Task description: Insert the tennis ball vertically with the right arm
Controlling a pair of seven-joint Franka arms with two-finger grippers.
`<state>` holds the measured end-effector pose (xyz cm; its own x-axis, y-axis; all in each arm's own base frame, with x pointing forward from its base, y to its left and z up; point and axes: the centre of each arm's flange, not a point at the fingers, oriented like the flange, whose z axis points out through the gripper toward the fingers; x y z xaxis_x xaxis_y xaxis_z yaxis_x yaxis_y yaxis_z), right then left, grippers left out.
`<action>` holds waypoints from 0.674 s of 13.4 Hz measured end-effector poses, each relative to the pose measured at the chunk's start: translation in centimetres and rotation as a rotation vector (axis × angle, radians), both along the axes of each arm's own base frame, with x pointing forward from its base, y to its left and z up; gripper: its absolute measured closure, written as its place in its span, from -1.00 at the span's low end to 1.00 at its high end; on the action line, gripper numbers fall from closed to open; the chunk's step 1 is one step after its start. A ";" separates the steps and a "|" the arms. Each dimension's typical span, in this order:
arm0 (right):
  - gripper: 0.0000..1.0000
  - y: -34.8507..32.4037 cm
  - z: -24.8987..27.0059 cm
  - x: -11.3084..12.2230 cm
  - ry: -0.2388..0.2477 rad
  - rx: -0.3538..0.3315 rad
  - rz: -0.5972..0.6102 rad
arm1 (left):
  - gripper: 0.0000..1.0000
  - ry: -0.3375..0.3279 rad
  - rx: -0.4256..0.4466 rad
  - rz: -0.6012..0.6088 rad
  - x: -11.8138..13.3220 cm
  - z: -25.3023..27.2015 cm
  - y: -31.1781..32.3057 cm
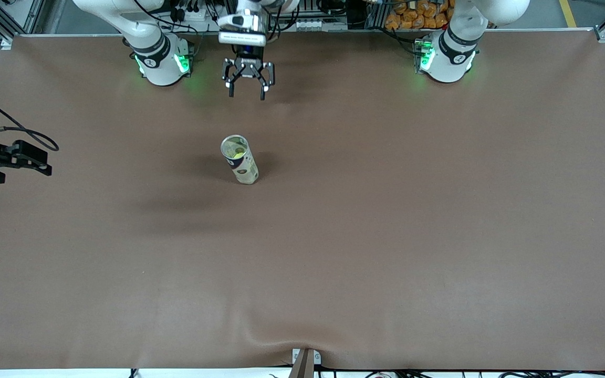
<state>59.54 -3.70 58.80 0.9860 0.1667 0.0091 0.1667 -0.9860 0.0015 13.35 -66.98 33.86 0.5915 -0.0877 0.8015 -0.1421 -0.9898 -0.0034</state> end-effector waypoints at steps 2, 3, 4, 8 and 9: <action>-1.00 -0.4 0.1 -0.3 -0.002 0.000 -0.006 | -1.00 0.072 0.008 0.005 0.0 4.8 0.2; -1.00 -0.5 0.3 -0.3 -0.007 -0.001 -0.008 | -1.00 0.098 0.003 0.009 0.2 6.8 0.6; -1.00 -0.6 0.5 -0.4 -0.011 -0.001 -0.009 | -1.00 0.121 0.003 0.022 0.5 8.5 1.1; -1.00 -0.2 2.1 -0.9 -0.031 0.000 -0.001 | -1.00 0.205 0.061 0.100 2.7 14.5 4.3; -1.00 -0.2 2.9 -1.0 -0.046 -0.001 -0.002 | -1.00 0.234 0.068 0.103 3.5 16.2 5.2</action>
